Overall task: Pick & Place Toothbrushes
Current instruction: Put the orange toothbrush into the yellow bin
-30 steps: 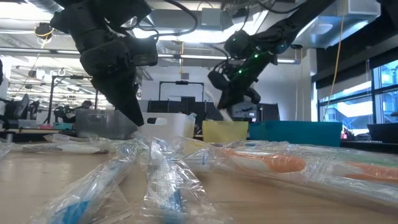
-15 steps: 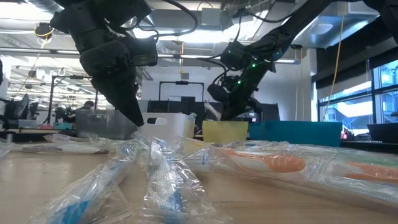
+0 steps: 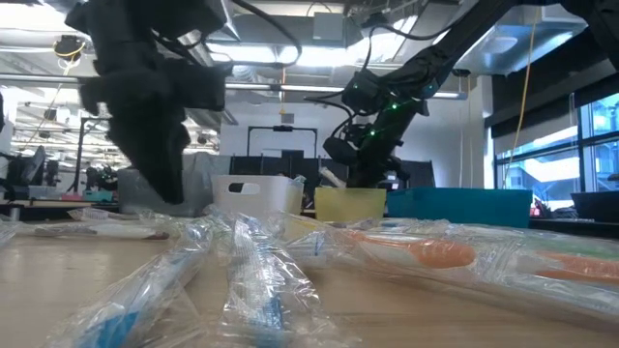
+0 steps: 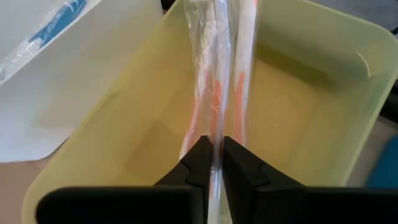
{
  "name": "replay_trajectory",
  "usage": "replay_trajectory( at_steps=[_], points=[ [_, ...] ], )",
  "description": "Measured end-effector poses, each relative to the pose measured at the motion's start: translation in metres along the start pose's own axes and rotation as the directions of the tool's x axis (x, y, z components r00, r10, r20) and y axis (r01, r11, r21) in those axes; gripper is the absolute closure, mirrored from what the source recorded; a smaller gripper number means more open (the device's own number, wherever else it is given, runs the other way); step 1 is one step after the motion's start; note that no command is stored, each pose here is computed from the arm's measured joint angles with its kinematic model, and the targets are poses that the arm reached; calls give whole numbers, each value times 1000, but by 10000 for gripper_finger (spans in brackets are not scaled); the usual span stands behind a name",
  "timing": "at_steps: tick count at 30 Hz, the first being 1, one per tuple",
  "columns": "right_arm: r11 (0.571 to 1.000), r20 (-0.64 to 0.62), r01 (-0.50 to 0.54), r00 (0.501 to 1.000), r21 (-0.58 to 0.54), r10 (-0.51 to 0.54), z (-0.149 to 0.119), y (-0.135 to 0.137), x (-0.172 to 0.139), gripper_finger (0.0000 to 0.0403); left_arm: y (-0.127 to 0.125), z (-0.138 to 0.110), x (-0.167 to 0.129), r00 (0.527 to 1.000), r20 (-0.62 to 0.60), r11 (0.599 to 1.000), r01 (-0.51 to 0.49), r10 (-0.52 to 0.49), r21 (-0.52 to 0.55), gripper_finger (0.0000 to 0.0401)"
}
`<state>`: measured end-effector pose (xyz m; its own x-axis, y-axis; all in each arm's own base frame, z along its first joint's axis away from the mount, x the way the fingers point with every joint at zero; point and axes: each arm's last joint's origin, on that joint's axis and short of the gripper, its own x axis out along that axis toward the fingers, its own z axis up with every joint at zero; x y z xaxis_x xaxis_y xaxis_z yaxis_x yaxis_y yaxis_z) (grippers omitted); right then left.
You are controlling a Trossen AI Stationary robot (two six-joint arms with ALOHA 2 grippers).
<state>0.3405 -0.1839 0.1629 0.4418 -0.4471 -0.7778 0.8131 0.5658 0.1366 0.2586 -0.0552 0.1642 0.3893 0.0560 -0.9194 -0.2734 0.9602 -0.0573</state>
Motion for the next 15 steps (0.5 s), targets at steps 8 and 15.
replay_trajectory(
  at_steps=[8,15],
  points=[
    [1000,19,-12,1000,0,12,2,1,0,349,-14,-18,-3,991,-126,998,52,-49,24,232],
    [1000,28,-16,999,-24,17,3,1,0,307,-20,-30,-6,982,-190,998,35,-23,60,232]
  ],
)
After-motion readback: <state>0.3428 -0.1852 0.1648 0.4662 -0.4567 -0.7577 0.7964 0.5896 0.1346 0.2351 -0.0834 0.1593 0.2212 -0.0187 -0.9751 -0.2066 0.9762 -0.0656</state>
